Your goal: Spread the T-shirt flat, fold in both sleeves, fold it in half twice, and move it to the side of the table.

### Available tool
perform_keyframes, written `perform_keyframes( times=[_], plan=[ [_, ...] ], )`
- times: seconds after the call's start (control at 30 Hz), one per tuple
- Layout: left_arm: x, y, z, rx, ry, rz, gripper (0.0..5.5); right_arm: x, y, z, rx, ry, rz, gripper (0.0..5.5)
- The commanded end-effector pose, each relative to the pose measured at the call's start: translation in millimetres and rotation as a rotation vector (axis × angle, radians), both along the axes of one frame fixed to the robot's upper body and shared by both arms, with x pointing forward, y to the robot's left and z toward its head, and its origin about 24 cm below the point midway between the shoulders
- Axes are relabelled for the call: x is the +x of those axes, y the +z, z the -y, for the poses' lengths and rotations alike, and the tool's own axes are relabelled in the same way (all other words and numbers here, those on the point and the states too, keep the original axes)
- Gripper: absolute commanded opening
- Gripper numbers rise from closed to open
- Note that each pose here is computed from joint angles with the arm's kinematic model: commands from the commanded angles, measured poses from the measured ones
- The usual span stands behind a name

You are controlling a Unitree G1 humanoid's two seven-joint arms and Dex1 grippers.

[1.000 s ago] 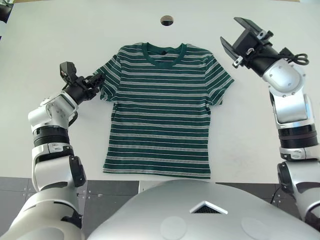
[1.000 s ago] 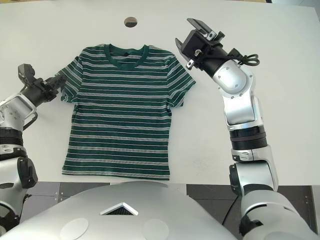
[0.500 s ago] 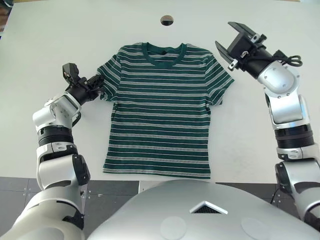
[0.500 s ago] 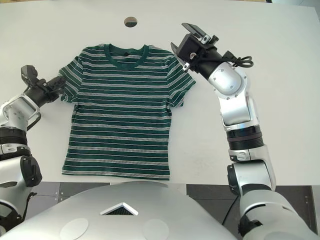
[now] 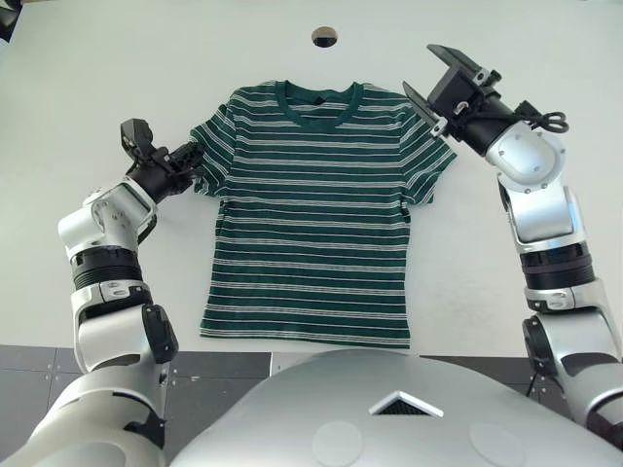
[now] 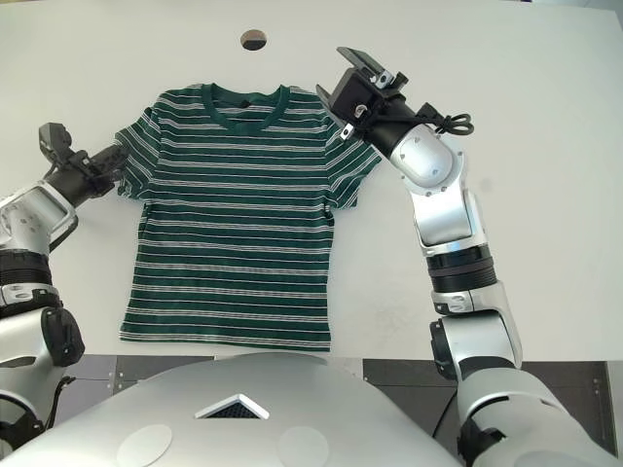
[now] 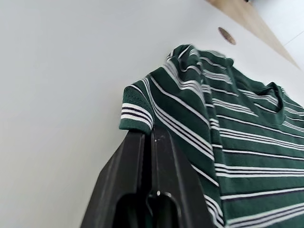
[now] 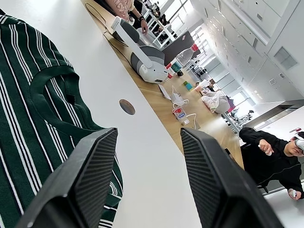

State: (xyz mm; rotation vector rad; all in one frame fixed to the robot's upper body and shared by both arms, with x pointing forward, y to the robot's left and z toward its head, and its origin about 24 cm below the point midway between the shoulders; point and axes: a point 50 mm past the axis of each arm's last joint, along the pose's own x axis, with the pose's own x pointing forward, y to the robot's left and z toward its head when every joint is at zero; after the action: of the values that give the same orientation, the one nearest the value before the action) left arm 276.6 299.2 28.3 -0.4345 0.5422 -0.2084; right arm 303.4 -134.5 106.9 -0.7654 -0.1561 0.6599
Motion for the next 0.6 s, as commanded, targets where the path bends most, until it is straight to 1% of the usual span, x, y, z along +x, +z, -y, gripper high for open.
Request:
perform_keyframes(
  times=[0.03,0.13,0.27,0.4,0.6],
  plan=[
    [1,25,-8,0.012,0.004,0.062,0.13,1,6,-4,0.01,0.009,0.019,2.48],
    [5,39,-4,0.013,-0.018,0.101,0.13,2,8,-5,0.016,0.005,0.026,2.48],
    [7,49,13,-0.001,-0.066,0.13,0.13,0,5,-9,0.017,0.017,0.016,2.48],
    [11,51,34,-0.007,-0.114,0.137,0.13,0,4,-3,0.025,-0.006,0.01,2.48],
    [14,41,67,-0.002,-0.189,0.105,0.13,-3,0,12,0.027,-0.045,-0.012,2.48]
  ],
)
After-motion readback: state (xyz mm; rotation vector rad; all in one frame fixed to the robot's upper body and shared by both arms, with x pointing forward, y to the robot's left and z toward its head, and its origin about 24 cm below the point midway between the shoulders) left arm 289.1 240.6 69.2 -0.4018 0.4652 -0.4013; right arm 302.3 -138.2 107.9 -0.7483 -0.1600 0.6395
